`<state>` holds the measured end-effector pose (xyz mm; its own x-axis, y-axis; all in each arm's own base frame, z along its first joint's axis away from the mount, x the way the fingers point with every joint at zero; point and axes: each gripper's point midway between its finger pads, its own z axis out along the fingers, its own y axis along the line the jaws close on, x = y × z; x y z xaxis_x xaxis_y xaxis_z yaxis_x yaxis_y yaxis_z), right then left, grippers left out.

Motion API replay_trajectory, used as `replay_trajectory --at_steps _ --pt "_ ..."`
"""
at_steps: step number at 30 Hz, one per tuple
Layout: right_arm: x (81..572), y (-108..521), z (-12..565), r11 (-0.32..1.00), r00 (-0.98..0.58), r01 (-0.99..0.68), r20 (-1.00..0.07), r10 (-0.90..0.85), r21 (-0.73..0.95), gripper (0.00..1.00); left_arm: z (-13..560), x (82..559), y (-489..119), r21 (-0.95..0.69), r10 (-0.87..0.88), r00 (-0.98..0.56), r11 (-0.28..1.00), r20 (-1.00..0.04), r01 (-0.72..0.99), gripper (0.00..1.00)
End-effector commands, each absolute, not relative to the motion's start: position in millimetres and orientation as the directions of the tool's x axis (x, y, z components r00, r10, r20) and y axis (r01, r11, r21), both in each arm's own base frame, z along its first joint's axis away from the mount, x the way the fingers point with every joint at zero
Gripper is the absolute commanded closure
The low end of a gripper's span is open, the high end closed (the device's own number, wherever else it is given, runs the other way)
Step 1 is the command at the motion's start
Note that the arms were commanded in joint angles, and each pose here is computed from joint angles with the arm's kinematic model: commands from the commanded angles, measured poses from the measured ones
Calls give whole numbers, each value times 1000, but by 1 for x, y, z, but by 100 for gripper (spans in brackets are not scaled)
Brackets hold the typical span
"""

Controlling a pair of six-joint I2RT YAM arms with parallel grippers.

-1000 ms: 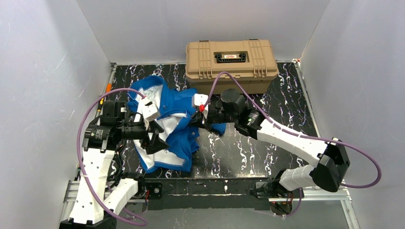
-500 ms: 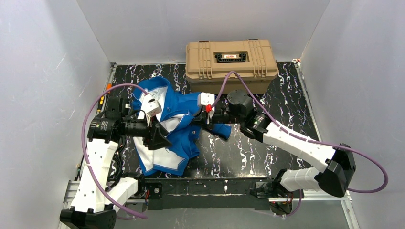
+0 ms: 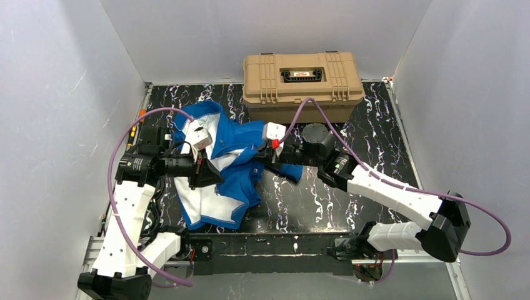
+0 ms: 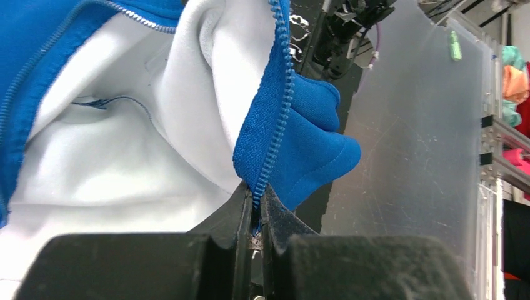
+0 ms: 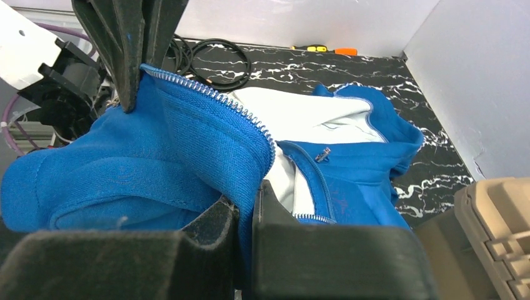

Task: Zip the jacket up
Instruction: Pick up the jacket from the center of the board.

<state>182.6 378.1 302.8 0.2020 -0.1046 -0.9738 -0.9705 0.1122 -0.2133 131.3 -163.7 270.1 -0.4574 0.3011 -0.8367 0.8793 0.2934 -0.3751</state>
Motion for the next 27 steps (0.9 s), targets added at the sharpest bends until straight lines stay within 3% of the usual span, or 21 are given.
replay_trajectory --at_steps 1,4,7,13,17,22,27 --pt "191 368 333 204 255 -944 -966 -47 -259 89 278 140 -162 -314 283 -419 349 -863 883 100" --pt "187 363 320 198 215 -953 -973 -88 -229 66 281 153 -156 -220 307 -360 409 -881 886 100" --pt "175 355 312 169 182 -966 -978 -102 -198 53 286 166 -149 -119 342 -302 467 -890 876 100" --pt "166 345 314 186 129 -972 -989 -77 -142 38 304 168 -154 -98 325 -282 483 -903 870 100" --pt "174 350 362 217 200 -957 -980 10 -193 27 302 164 -162 -93 361 -286 468 -887 879 100" --pt "157 387 389 53 144 -989 -982 126 -139 11 299 162 -167 -72 400 -285 470 -871 880 100" --pt "135 422 364 -44 101 -993 -988 115 -106 8 307 159 -164 -64 410 -282 471 -867 880 100"
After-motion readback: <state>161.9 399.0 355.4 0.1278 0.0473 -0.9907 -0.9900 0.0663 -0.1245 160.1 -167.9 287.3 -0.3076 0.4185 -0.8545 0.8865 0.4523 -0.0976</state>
